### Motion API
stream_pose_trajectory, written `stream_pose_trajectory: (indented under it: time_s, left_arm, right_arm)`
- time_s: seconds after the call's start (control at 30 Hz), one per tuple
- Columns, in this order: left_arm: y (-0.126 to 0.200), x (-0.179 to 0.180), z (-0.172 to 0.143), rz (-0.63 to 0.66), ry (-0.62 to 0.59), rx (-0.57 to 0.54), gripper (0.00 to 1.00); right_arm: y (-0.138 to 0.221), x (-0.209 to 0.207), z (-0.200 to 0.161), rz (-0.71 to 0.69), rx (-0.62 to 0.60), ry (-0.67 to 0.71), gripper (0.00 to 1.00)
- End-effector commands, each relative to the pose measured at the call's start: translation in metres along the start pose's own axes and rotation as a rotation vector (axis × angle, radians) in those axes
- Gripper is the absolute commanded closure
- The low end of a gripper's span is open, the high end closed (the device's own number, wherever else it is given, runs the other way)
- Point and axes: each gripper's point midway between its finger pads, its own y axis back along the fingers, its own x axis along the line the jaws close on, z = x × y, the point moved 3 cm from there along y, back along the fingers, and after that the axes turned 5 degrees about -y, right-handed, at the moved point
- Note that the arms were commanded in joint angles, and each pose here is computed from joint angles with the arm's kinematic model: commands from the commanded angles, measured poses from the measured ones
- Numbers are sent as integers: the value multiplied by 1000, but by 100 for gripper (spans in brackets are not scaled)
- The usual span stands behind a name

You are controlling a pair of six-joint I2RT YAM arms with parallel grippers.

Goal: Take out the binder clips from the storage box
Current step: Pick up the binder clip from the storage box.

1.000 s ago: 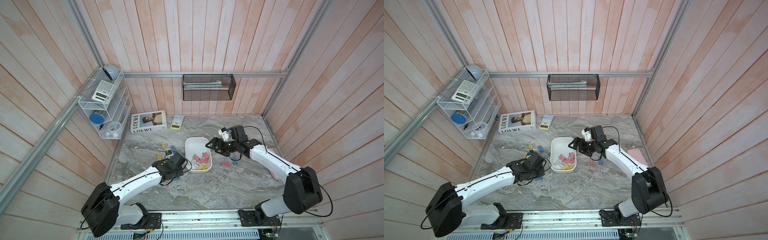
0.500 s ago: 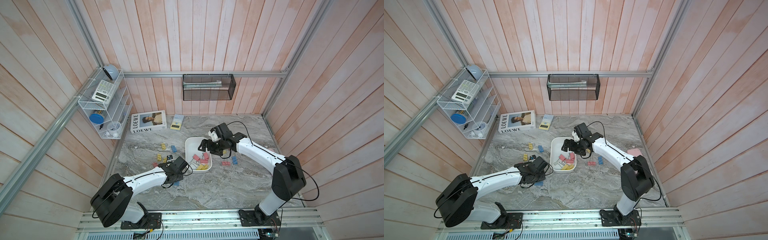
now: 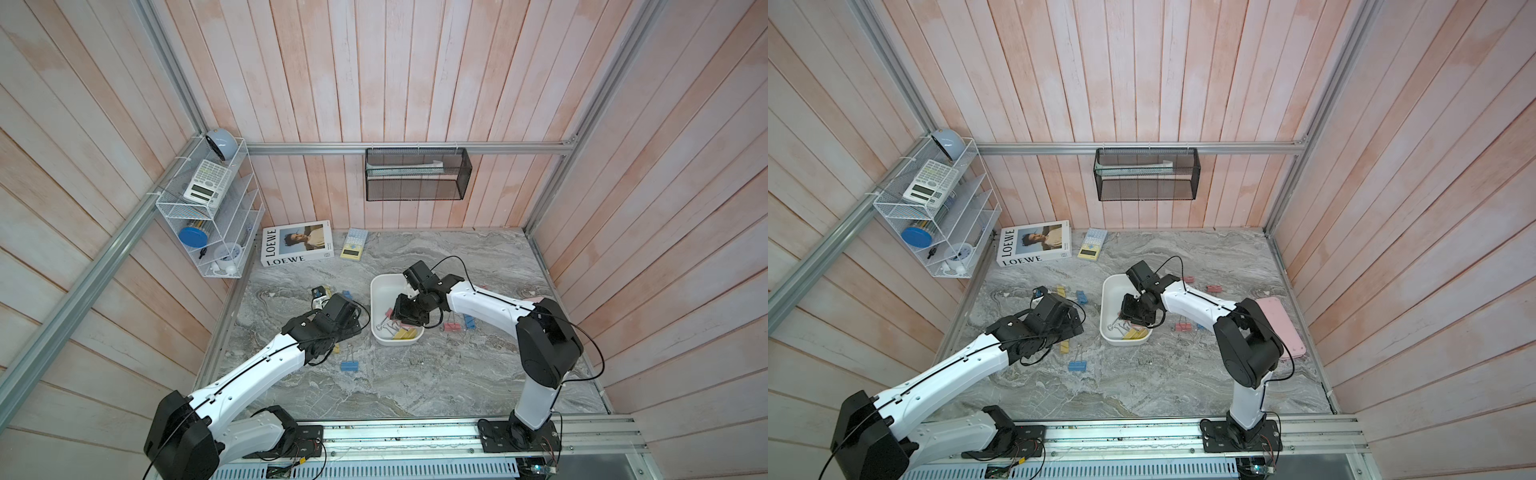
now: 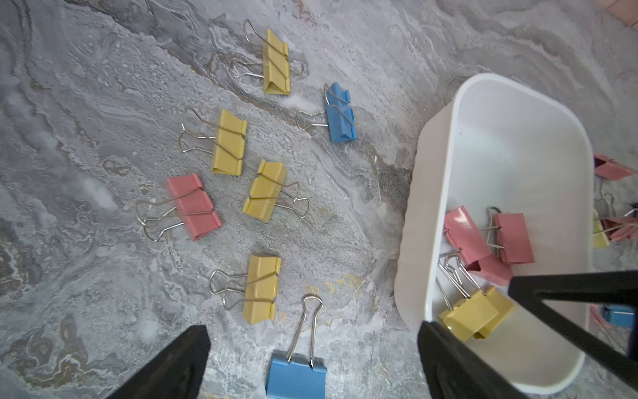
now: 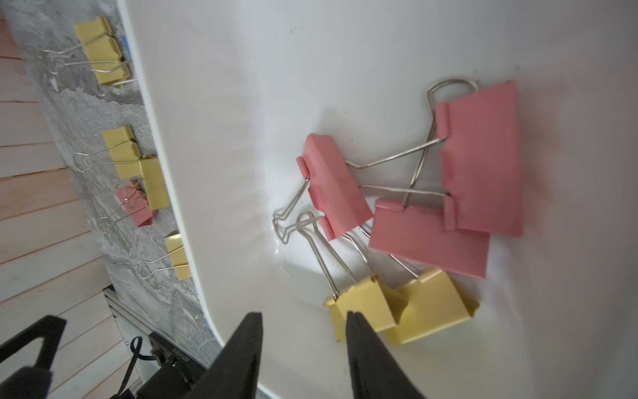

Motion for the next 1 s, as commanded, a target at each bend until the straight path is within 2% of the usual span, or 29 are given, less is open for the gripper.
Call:
stream_pose_trajectory:
  time_s: [0.0, 0.57, 0.97]
  left_arm:
    - [10, 9, 5, 28, -21, -13, 0]
    - [18, 26, 0, 51, -10, -19, 0]
    - [15, 29, 1, 61, -6, -13, 0]
  right_arm:
    - [-11, 3, 4, -2, -21, -74, 57]
    - [-49, 2, 18, -27, -14, -147, 67]
    - [-44, 1, 60, -65, -61, -112, 68]
